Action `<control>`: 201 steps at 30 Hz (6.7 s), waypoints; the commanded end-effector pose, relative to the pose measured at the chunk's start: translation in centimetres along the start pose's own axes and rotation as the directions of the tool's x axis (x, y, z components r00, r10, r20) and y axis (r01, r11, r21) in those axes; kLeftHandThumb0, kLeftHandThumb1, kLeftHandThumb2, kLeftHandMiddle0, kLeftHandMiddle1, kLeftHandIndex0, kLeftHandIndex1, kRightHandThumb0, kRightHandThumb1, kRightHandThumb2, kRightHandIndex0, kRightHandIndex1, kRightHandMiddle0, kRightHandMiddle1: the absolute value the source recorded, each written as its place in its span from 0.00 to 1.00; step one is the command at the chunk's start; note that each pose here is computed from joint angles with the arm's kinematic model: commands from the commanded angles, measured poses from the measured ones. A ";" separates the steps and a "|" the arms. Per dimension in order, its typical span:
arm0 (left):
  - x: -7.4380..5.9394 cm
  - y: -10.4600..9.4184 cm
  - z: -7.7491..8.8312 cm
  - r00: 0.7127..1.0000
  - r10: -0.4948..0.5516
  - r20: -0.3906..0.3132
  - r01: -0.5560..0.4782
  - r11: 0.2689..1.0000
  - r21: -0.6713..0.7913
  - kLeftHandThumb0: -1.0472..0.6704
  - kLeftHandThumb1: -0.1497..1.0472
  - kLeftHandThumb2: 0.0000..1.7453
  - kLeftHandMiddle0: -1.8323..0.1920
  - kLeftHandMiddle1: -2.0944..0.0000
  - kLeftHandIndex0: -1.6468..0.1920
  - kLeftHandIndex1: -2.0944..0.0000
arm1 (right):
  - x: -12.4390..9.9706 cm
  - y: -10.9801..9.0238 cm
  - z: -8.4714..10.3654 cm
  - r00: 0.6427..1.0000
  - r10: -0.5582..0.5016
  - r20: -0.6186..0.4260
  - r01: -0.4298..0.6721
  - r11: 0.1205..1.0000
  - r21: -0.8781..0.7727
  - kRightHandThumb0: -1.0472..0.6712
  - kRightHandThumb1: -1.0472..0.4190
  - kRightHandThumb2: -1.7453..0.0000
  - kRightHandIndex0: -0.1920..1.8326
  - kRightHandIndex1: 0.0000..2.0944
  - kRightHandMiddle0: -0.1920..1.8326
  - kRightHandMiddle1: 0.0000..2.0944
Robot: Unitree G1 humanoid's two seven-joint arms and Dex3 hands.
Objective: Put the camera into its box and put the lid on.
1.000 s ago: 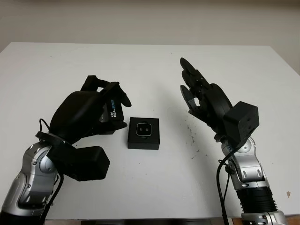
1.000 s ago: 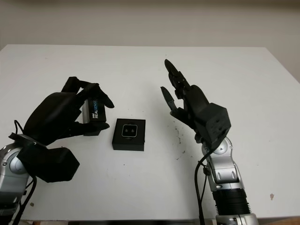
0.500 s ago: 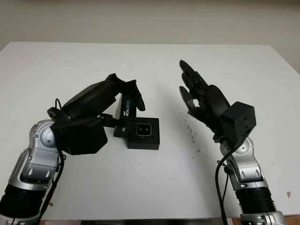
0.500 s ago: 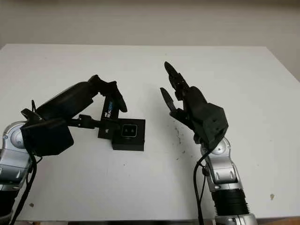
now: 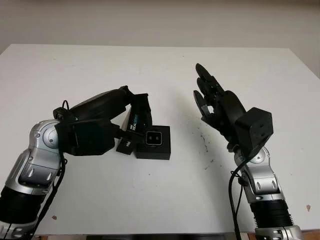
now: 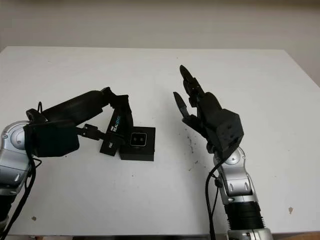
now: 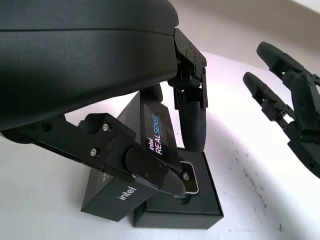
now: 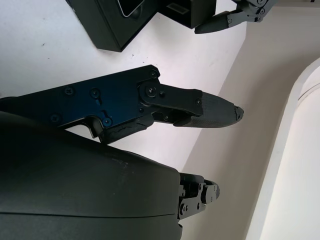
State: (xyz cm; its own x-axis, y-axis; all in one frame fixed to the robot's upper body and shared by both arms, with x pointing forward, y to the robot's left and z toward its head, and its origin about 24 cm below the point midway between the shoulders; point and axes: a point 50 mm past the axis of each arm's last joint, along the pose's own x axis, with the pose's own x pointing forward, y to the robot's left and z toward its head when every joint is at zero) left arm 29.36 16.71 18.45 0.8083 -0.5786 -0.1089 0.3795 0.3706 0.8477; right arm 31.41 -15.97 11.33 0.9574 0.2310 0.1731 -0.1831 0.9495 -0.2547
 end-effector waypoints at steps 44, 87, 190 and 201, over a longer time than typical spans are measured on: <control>2.5 -2.9 2.5 0.992 0.046 0.120 -0.022 0.980 -0.196 0.55 0.98 0.03 0.76 0.24 0.78 0.21 | 0.0 0.3 0.4 1.000 -0.005 0.013 0.005 1.000 0.001 0.22 0.00 0.69 0.10 0.02 0.11 0.03; 4.6 -6.6 4.0 0.988 0.080 0.132 -0.029 0.937 -0.348 0.38 0.97 0.03 0.97 0.41 0.98 0.42 | -0.1 0.2 0.5 0.999 -0.044 0.018 0.044 0.999 -0.028 0.22 0.00 0.69 0.10 0.03 0.11 0.03; -0.1 -6.4 -4.9 0.993 0.086 -0.086 -0.096 0.988 -0.123 0.30 0.78 0.02 0.85 0.93 0.91 0.95 | 0.7 -3.2 3.2 0.988 -0.154 0.027 0.138 0.937 0.322 0.24 0.00 0.57 0.00 0.01 0.01 0.01; -0.2 -6.3 -4.9 0.992 0.064 -0.106 -0.077 0.989 -0.124 0.31 0.77 0.03 0.78 0.88 0.84 0.92 | 0.7 -3.1 3.1 0.989 -0.148 0.023 0.133 0.939 0.318 0.26 0.00 0.55 0.00 0.01 0.01 0.01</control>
State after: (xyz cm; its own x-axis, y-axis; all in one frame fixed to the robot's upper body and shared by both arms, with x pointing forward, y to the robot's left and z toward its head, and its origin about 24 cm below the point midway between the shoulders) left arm 28.99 18.04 10.30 0.8730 -0.4740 -0.1151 0.3735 0.4979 0.7827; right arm 32.06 -18.18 14.89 0.9729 0.0896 0.2133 -0.1097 0.9904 0.0844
